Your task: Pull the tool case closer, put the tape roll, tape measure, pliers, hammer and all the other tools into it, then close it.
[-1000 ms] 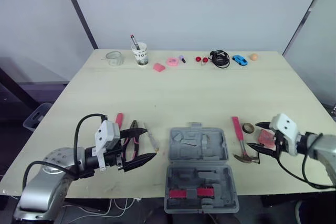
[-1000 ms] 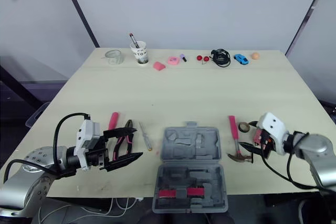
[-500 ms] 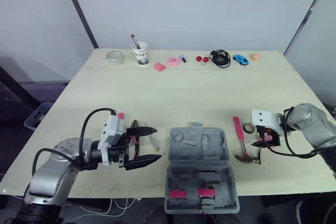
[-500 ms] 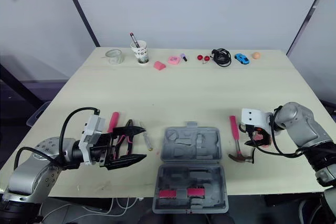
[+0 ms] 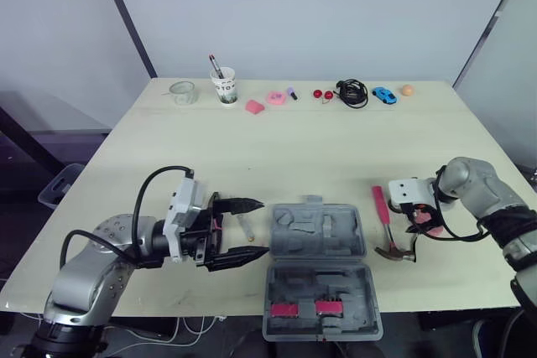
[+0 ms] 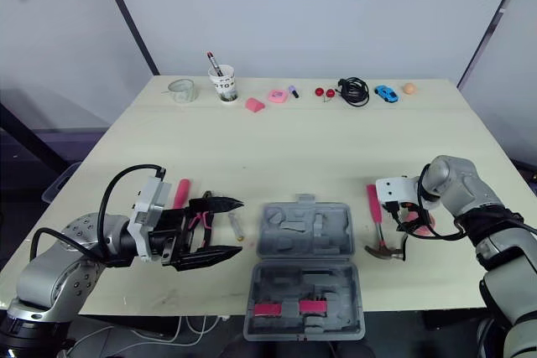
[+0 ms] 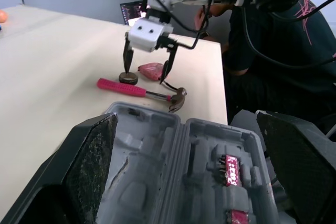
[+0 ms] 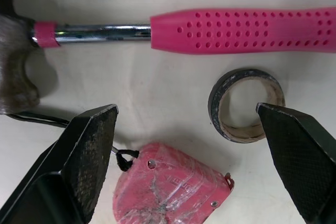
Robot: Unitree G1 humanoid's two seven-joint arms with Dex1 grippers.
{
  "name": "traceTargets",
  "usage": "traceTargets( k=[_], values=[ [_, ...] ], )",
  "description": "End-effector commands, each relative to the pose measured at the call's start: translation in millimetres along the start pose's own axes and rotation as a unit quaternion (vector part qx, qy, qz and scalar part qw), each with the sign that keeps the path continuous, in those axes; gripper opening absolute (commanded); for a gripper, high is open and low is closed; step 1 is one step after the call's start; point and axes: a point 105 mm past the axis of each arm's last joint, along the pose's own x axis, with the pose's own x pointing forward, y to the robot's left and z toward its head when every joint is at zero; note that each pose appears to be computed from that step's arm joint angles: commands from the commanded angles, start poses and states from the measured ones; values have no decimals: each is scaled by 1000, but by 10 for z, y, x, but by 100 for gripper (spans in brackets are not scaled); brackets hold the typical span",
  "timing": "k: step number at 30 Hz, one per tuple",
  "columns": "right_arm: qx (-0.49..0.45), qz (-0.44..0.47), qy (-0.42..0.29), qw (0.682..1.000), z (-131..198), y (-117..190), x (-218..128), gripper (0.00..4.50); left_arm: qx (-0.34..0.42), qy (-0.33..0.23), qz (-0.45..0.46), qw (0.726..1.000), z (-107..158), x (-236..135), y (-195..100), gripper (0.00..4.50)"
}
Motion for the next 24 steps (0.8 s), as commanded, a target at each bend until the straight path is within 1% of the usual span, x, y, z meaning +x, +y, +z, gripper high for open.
traceTargets(
  k=[1, 3, 4, 6, 7, 8, 9, 11, 13, 14, 20, 24],
  values=[
    [-8, -9, 8, 1000, 12, -82, -46, 445, 18, -7, -9, 1000, 74, 44, -42, 448],
    [-9, -13, 4, 1000, 34, -108, -27, 445, 19, -8, -9, 1000, 73, 48, -45, 448],
    [-9, -13, 5, 1000, 38, -113, -13, 422, 19, -8, -9, 1000, 73, 48, -51, 450],
    [-9, -13, 5, 1000, 48, -127, 16, 362, 19, -9, -7, 1000, 77, 49, -57, 450],
    [-10, -15, 4, 1000, 60, -140, 24, 328, 19, -10, -6, 1000, 78, 49, -57, 450],
    [-10, -17, 2, 1000, 72, -155, 30, 275, 20, -10, -6, 1000, 77, 48, -58, 450],
    [-11, -18, 2, 1000, 79, -165, 33, 209, 20, -11, -5, 1000, 76, 47, -57, 450],
    [-11, -15, 3, 1000, 79, -170, 36, 132, 19, -11, -4, 1000, 69, 47, -61, 450],
    [-10, -14, 3, 1000, 73, -174, 33, 39, 20, -11, -3, 1000, 64, 48, -63, 450],
    [-9, -13, 4, 1000, 63, -173, 25, 17, 20, -12, -3, 1000, 64, 50, -62, 450],
    [-11, -14, 10, 1000, -1, -176, -90, 17, 25, -13, -5, 1000, 66, 61, -65, 450],
    [-22, -6, 26, 999, -66, -144, -286, 17, 29, -16, -8, 999, 72, 72, -65, 450]
  ],
)
